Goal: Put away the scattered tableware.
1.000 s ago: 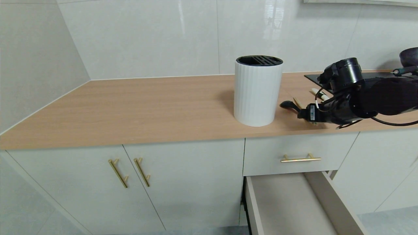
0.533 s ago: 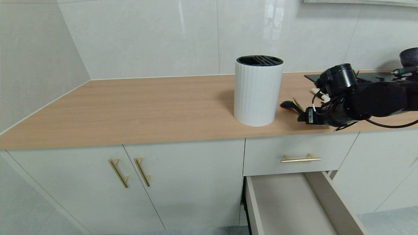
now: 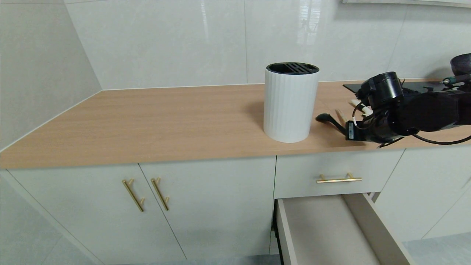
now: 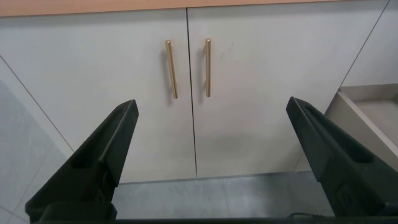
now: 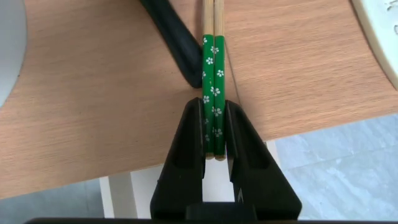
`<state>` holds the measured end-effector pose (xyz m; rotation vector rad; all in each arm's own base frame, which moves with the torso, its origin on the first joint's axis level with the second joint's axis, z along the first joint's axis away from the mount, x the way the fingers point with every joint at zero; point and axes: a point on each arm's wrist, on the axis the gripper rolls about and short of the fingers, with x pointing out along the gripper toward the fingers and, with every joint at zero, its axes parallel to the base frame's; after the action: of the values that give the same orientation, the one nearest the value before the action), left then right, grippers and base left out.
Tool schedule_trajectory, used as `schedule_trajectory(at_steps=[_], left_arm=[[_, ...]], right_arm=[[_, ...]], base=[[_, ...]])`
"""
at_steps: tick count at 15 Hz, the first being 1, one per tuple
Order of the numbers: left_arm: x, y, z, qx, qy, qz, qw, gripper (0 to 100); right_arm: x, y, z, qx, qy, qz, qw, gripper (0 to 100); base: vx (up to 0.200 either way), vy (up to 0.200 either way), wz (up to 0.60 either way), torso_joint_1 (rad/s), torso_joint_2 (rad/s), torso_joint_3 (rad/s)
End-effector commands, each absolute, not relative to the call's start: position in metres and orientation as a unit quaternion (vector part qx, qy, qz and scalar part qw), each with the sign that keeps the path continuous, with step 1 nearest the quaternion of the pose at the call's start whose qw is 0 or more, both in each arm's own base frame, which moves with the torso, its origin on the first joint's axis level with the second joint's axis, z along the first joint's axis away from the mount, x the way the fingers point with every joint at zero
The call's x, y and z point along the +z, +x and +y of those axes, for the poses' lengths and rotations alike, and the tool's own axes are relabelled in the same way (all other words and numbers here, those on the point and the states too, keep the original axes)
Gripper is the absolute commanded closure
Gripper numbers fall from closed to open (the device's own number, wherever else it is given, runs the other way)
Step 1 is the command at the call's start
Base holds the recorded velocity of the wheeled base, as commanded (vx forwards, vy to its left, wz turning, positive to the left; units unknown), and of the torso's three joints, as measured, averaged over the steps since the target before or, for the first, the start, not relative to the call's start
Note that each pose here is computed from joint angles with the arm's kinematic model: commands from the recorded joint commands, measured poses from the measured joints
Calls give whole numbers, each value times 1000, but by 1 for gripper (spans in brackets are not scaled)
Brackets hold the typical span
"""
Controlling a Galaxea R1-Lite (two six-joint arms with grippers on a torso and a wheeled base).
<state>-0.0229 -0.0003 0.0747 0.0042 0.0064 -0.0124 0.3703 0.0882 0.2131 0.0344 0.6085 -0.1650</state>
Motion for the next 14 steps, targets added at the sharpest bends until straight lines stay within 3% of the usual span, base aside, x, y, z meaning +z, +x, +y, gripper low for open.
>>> schedule_trajectory(at_steps=[1, 4, 8, 14], left_arm=[[75, -23, 0, -6, 2, 4, 1000, 0], [75, -23, 0, -6, 2, 4, 1000, 0], [75, -23, 0, -6, 2, 4, 1000, 0], [75, -23, 0, -6, 2, 4, 1000, 0]], right_arm=[[233, 358, 85, -79, 26, 276, 958, 100], [260, 327, 77, -74, 35, 248, 965, 100], [297, 246, 58, -47, 55, 208, 975, 100], [298, 120, 37, 102, 65, 303, 945, 100]], base=[[0, 0, 0, 0, 0, 0], [0, 0, 0, 0, 0, 0], [0, 0, 0, 0, 0, 0], [0, 0, 0, 0, 0, 0]])
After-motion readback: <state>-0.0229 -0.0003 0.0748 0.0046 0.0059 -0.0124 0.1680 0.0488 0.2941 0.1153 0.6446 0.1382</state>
